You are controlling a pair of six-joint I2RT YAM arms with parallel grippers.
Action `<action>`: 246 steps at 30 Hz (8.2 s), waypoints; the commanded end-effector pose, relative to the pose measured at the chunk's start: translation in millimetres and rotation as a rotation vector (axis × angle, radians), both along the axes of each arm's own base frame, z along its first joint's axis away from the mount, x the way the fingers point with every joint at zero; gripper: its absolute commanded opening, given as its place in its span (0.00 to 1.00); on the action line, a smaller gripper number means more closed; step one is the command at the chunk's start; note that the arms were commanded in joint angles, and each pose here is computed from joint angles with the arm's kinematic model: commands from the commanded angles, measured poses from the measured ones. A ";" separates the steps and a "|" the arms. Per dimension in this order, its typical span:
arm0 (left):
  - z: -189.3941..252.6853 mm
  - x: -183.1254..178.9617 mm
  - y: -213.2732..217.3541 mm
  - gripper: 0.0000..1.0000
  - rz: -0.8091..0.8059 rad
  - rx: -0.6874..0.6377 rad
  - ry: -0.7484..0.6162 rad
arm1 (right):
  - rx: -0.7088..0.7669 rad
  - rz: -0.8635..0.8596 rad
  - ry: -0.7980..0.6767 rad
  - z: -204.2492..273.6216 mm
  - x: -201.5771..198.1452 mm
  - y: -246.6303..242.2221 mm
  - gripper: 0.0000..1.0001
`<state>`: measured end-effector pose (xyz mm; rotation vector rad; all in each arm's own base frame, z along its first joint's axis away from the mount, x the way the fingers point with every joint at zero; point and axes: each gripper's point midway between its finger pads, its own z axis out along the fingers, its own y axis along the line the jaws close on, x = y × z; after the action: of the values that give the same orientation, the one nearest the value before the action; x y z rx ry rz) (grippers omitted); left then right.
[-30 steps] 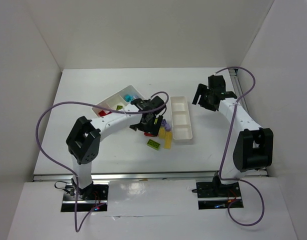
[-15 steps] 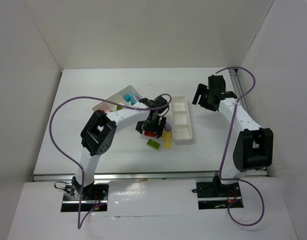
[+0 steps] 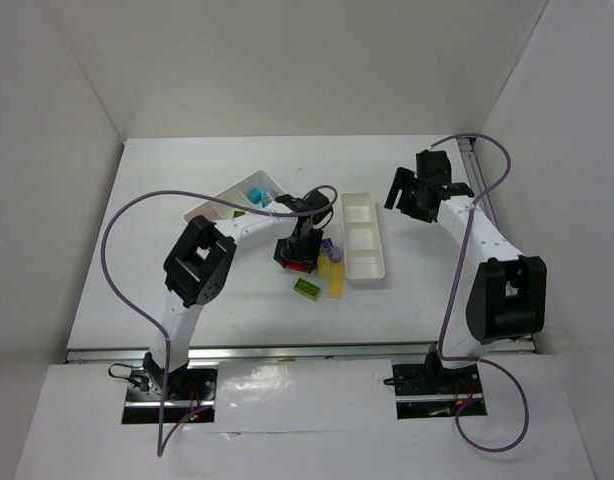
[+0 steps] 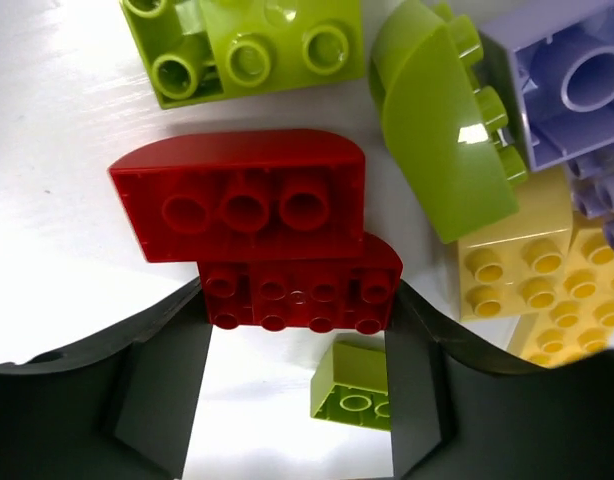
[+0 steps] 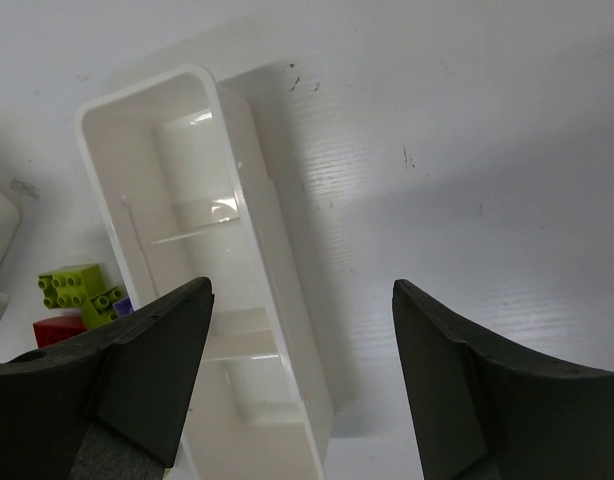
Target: Sort the legos into containers by color
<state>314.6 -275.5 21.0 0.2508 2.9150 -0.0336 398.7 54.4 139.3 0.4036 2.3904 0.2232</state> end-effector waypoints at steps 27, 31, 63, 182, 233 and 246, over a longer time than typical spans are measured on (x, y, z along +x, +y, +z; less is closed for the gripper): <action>110.9 92.3 249.3 0.68 0.616 0.167 -0.241 | 0.006 0.006 -0.040 17.7 2.4 0.7 0.80; 99.8 94.8 249.2 0.93 0.605 0.160 -0.214 | 0.005 0.006 -0.030 13.6 2.9 0.8 0.80; 31.0 31.3 4.5 1.00 0.028 -0.024 -0.087 | -0.001 0.000 -0.038 18.7 2.9 -0.9 0.80; 201.7 96.1 233.2 0.92 0.586 -0.099 -0.453 | -0.299 0.663 -0.039 -12.7 -13.1 255.2 0.24; 181.8 97.5 218.0 0.88 0.563 -0.163 -0.396 | -0.145 0.672 0.132 -56.5 -58.4 244.7 0.82; 171.5 94.3 213.0 0.87 0.551 -0.161 -0.366 | -0.063 0.653 0.151 -71.1 -55.3 268.9 0.64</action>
<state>410.1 -57.6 188.3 -0.5384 2.5087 -0.0918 331.0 306.8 60.0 -0.4404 2.6506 0.3651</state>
